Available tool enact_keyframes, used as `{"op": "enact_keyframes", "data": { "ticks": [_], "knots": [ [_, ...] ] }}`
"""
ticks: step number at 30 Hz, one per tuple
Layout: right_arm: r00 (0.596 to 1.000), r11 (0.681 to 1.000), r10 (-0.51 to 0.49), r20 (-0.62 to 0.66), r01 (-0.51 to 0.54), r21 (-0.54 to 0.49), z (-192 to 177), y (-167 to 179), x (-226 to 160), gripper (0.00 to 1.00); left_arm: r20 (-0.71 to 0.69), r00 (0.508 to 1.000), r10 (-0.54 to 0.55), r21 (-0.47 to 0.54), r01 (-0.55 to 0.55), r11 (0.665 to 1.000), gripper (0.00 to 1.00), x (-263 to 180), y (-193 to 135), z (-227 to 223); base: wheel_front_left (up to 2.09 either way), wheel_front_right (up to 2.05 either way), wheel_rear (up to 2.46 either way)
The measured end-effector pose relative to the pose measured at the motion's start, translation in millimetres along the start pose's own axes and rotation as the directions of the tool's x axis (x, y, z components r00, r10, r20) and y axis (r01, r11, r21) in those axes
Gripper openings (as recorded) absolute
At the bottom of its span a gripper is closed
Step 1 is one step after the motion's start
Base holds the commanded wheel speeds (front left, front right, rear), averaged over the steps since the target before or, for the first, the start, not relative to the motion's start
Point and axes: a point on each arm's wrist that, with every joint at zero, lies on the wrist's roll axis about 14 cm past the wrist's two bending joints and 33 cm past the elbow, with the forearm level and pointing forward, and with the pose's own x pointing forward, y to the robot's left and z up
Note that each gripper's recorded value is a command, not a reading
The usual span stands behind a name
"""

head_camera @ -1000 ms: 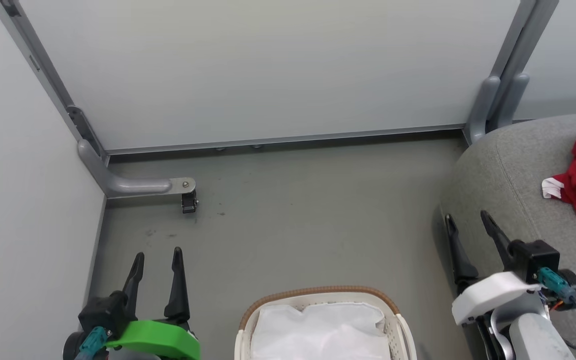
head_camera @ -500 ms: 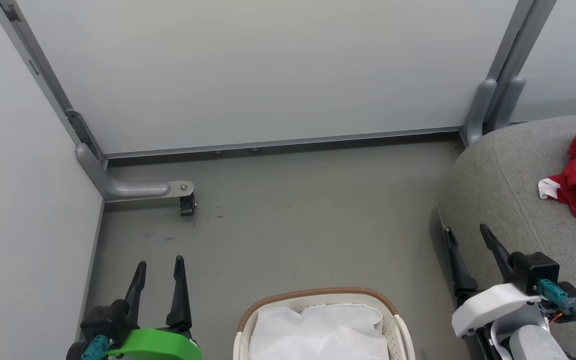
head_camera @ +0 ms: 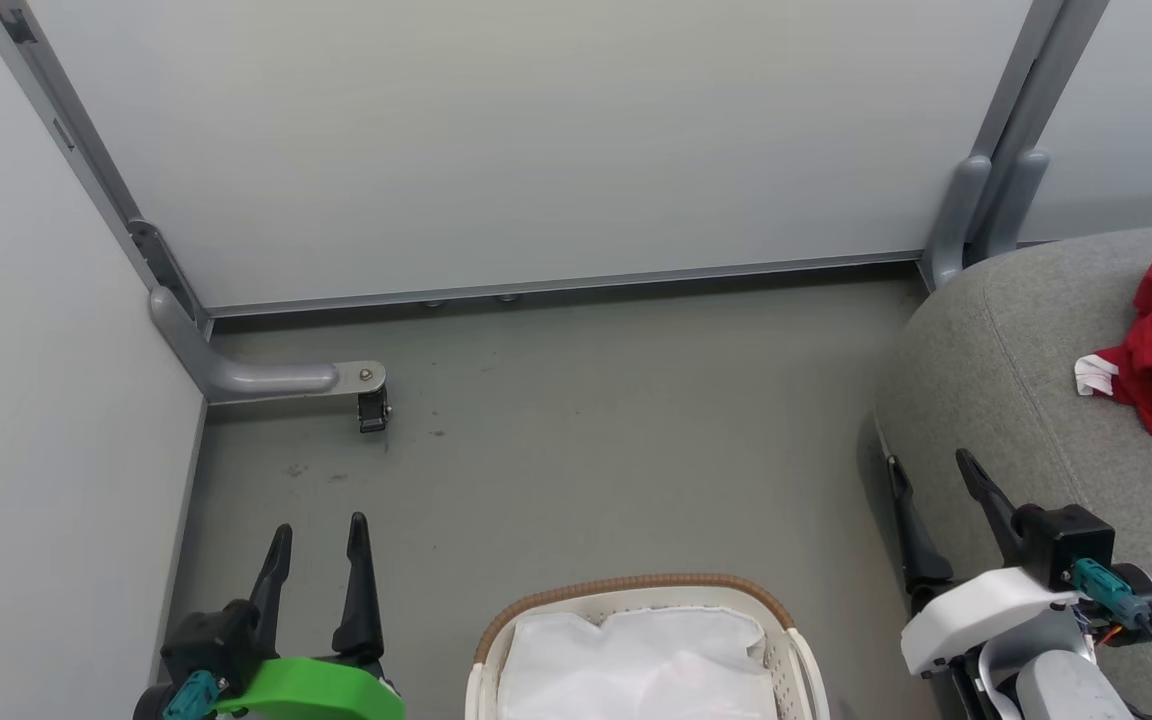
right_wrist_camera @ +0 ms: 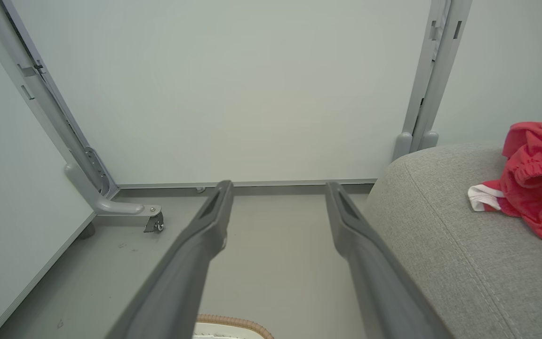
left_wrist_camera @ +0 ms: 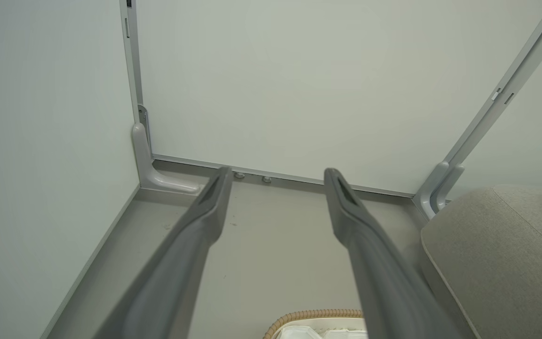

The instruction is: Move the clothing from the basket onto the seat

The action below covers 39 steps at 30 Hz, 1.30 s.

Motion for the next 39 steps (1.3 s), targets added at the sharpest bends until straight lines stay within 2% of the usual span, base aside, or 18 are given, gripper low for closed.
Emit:
{"op": "enact_keyframes", "data": {
  "ticks": [2,3,8,18,28,39],
  "knots": [
    [1.0,1.0,0.002,0.0,-0.002,0.001,0,1,0,1.0,0.0,1.0,-0.001,0.0,0.001,1.0,1.0,0,0,0,0.0,0.0,0.0],
    [1.0,1.0,0.002,-0.003,-0.002,0.002,-1,1,0,0.0,-0.003,1.0,-0.001,-0.003,0.001,1.0,0.0,0,0,-1,0.0,0.0,0.0],
    [0.997,1.0,-0.012,-0.074,0.014,0.02,-23,0,-11,0.0,-0.05,0.999,0.015,-0.006,-0.015,1.0,0.0,-5,4,-16,0.0,0.0,0.0],
    [0.993,0.977,-0.07,-0.094,0.087,0.197,-24,-12,-13,0.0,-0.083,0.995,0.063,-0.165,-0.076,0.983,0.0,-5,15,-18,0.0,0.0,0.0],
    [0.99,0.925,-0.105,-0.095,0.133,0.357,-20,-19,-12,0.0,-0.1,0.991,0.093,-0.31,-0.12,0.943,0.0,-2,24,-17,0.0,0.0,0.0],
    [0.986,0.847,-0.134,-0.102,0.167,0.505,-18,-26,-13,0.0,-0.103,0.989,0.103,-0.445,-0.138,0.885,0.0,4,28,-11,0.0,0.0,0.0]
  ]
}}
